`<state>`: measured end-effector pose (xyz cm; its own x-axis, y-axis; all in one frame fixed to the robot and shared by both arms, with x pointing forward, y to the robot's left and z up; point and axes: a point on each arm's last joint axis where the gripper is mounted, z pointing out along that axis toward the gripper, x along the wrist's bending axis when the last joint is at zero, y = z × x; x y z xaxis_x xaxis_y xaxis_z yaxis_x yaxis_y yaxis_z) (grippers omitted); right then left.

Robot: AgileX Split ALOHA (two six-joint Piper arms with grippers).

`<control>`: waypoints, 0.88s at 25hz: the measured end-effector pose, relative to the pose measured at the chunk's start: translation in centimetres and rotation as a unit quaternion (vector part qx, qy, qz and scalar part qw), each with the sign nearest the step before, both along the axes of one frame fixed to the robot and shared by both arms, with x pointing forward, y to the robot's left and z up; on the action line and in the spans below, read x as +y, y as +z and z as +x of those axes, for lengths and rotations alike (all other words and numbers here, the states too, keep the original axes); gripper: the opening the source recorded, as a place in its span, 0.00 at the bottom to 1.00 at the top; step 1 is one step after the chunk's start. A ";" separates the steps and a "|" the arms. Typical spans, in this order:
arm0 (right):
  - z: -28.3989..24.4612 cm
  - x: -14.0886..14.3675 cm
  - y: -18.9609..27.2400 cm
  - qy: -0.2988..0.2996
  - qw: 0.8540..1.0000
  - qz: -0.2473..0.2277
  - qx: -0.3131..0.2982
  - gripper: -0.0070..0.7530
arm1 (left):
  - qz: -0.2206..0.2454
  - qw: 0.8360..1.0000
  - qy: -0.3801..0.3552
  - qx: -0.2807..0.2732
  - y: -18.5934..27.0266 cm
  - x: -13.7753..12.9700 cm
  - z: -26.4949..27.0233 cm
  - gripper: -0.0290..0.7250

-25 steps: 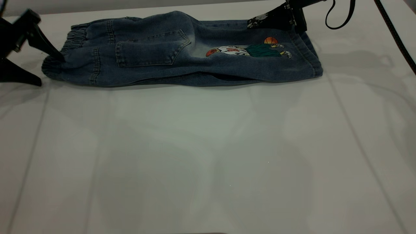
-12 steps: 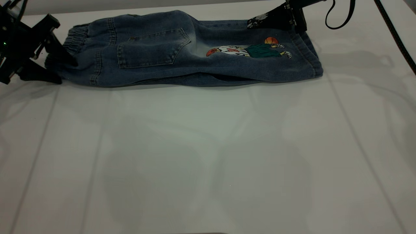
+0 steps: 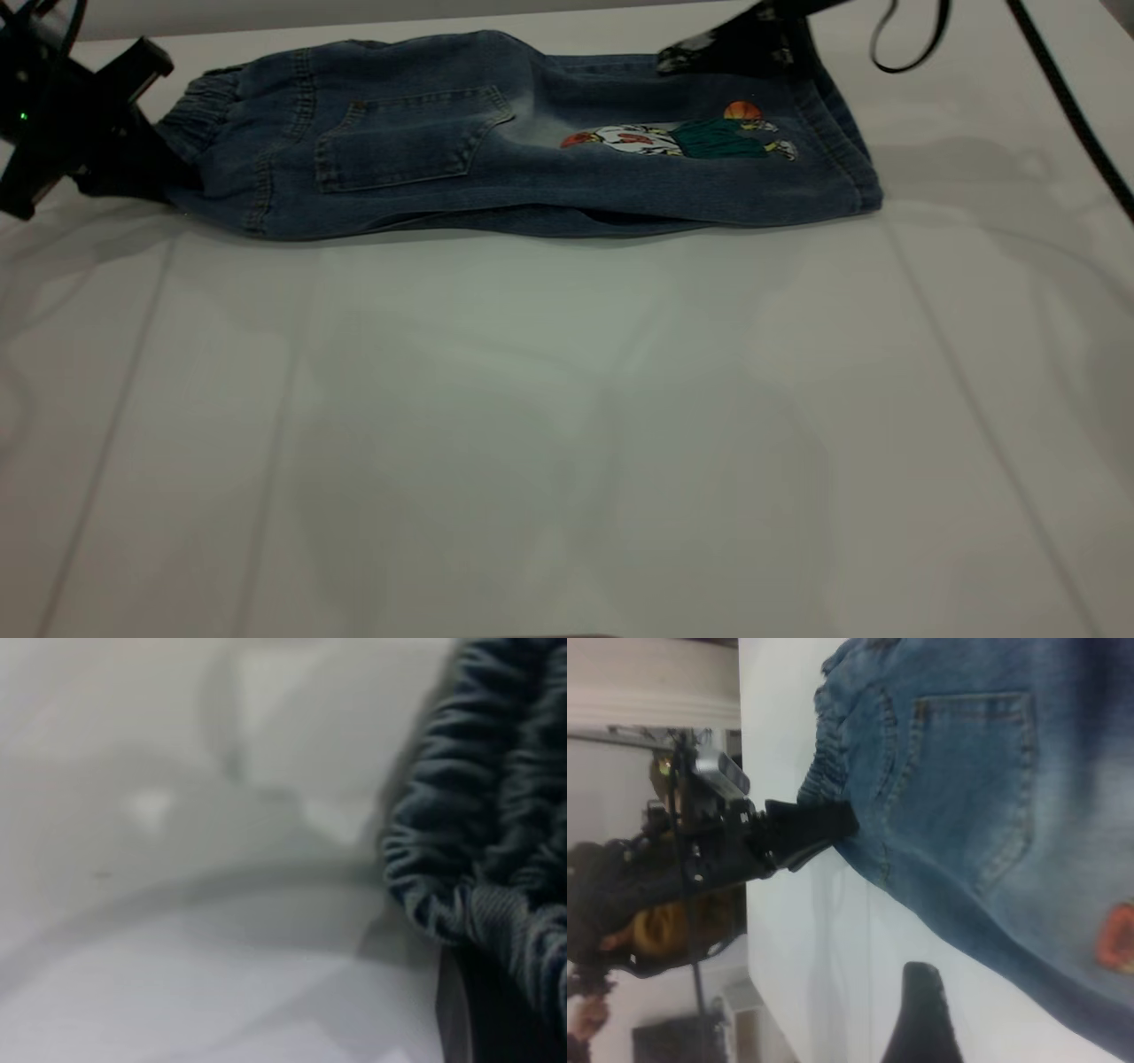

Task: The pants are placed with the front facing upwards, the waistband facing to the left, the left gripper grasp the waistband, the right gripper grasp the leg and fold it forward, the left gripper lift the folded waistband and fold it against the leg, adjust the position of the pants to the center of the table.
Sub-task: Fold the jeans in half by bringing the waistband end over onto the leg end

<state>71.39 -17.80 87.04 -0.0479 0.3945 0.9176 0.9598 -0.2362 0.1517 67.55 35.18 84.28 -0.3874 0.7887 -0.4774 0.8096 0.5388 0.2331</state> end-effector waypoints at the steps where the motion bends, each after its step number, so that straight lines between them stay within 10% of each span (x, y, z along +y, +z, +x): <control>1: 0.1 0.6 0.0 -0.001 1.000 -0.011 -0.004 0.61 | 0.005 1.000 -0.012 -0.008 0.8 -0.5 0.1 0.13; 10: -0.5 5.7 -1.4 -0.014 0.993 -0.113 -0.028 0.60 | 0.059 0.984 -0.124 -0.117 11.3 -5.9 -0.3 0.13; 22: -2.6 10.0 -5.2 0.028 0.990 -0.135 -0.003 0.60 | 0.083 0.948 -0.224 -0.212 19.9 -12.4 -3.5 0.13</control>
